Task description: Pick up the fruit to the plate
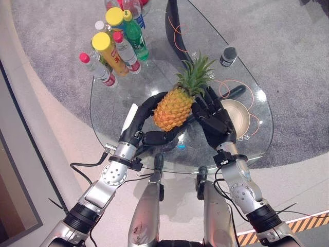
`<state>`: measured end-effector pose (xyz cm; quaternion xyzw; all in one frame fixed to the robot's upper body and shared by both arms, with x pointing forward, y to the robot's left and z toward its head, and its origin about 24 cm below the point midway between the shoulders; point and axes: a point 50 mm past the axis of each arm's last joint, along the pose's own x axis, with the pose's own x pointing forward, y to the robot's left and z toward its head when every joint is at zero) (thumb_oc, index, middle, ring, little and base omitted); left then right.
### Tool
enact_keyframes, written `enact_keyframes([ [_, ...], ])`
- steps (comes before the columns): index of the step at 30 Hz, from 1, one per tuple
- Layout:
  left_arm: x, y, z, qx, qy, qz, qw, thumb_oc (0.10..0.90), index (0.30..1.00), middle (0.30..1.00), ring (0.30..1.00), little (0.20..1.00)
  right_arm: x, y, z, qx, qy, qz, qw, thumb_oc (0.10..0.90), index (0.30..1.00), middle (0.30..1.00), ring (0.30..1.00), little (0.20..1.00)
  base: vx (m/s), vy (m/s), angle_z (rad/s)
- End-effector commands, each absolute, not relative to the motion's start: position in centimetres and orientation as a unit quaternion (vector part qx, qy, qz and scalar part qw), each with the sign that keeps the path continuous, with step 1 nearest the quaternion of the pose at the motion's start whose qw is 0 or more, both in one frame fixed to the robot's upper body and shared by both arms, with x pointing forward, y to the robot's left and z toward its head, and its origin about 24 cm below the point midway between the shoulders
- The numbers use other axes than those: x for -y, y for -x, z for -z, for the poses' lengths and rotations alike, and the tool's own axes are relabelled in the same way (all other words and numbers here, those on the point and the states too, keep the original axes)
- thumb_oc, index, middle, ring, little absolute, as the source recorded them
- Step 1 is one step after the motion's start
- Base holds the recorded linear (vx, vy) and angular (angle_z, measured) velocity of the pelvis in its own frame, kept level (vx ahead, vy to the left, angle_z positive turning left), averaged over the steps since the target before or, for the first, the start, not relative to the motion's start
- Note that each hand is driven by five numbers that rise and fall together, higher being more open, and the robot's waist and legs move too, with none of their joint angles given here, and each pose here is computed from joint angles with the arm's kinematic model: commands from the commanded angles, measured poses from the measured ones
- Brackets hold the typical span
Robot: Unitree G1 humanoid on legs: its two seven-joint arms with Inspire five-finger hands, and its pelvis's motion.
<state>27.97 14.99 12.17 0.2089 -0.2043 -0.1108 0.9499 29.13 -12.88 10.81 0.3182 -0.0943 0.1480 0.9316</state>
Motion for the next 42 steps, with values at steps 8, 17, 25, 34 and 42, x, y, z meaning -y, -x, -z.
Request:
enact_keyframes([
  [8,-12.4,-26.4,-18.0,0.367,-0.199,0.195,0.887,0.1,0.3,0.3,0.3,0.2,10.9,-28.7,-18.2,0.257,-0.313,-0.31,0.86,0.8,0.9,0.9,0.9,0.9,0.0,0.0,0.0],
  [17,-12.6,-26.7,-17.5,0.348,-0.214,0.208,0.889,0.1,0.3,0.3,0.3,0.2,11.5,-28.9,-18.5,0.27,-0.309,-0.341,0.846,0.8,0.9,0.9,0.9,0.9,0.0,0.0,0.0],
  [25,-12.9,-27.2,-16.7,0.323,-0.224,0.21,0.895,0.1,0.3,0.3,0.3,0.2,12.1,-28.8,-19.3,0.304,-0.325,-0.377,0.812,0.8,0.9,0.9,0.9,0.9,0.0,0.0,0.0],
  [34,-12.9,-27.4,-16.1,0.315,-0.237,0.212,0.894,0.1,0.3,0.3,0.3,0.2,12.5,-28.7,-19.9,0.325,-0.35,-0.372,0.796,0.8,0.9,0.9,0.9,0.9,0.0,0.0,0.0],
  [42,-12.1,-27.6,-15.0,0.274,-0.268,0.269,0.883,0.1,0.3,0.3,0.3,0.2,12.8,-29.1,-20.2,0.331,-0.366,-0.365,0.79,0.8,0.9,0.9,0.9,0.9,0.0,0.0,0.0],
])
